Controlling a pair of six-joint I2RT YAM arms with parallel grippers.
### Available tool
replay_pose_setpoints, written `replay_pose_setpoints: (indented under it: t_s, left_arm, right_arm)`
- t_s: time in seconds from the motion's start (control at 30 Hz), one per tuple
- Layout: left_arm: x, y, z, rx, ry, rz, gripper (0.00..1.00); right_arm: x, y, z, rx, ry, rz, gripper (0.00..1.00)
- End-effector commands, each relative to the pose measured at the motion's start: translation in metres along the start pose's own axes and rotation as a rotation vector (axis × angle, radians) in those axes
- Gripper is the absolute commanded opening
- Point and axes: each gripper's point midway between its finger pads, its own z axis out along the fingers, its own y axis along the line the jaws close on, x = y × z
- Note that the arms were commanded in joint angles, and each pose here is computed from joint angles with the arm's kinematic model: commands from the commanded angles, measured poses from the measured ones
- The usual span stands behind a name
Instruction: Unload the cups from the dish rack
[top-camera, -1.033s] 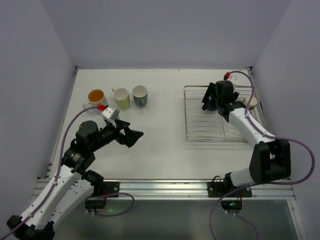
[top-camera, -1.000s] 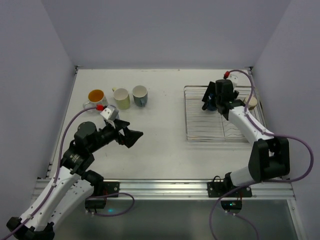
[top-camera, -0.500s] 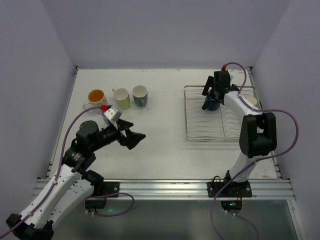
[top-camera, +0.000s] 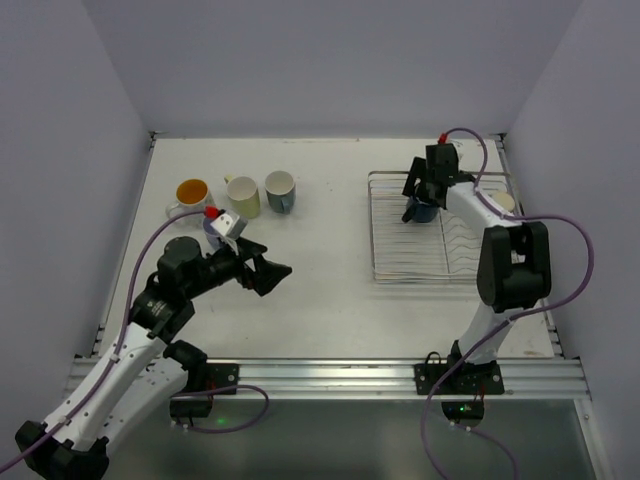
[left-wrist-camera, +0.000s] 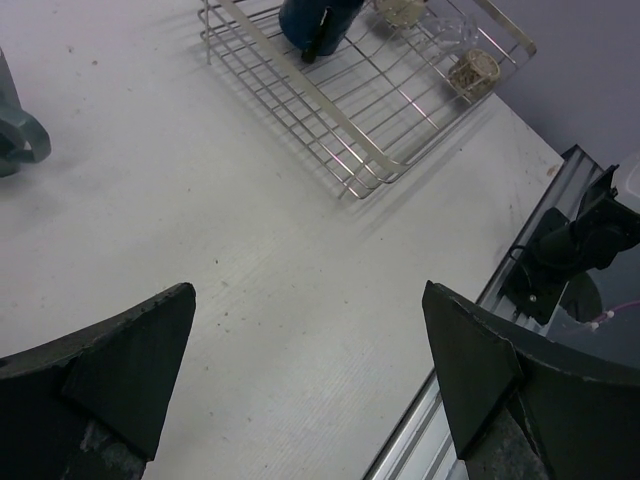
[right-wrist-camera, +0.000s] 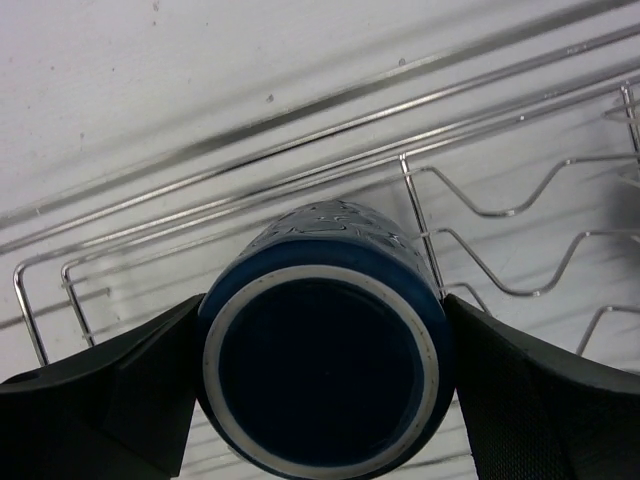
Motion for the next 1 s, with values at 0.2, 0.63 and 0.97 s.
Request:
replay_pose_setpoints:
  t_s: [0.2, 0.63, 0.97]
  left_arm:
    - [-0.021, -0.020, 0.003, 0.103, -0.063, -0.061, 0.99]
    - [-0.054, -0.054, 0.032, 0.326, -0.143, -0.210, 0.86]
    - [-0.041, -0.059, 0.070, 0.418, -0.098, -0.343, 0.83]
  right_arm:
    - [-0.056, 0.040, -0.119, -0.383, -0.282, 0.141, 0.20]
    - [-0.004, 0.078, -0.238, -0.974, -0.281, 0.292, 0.17]
    - [0.055, 0.126, -0.347, -1.525, -0.197, 0.312, 0.16]
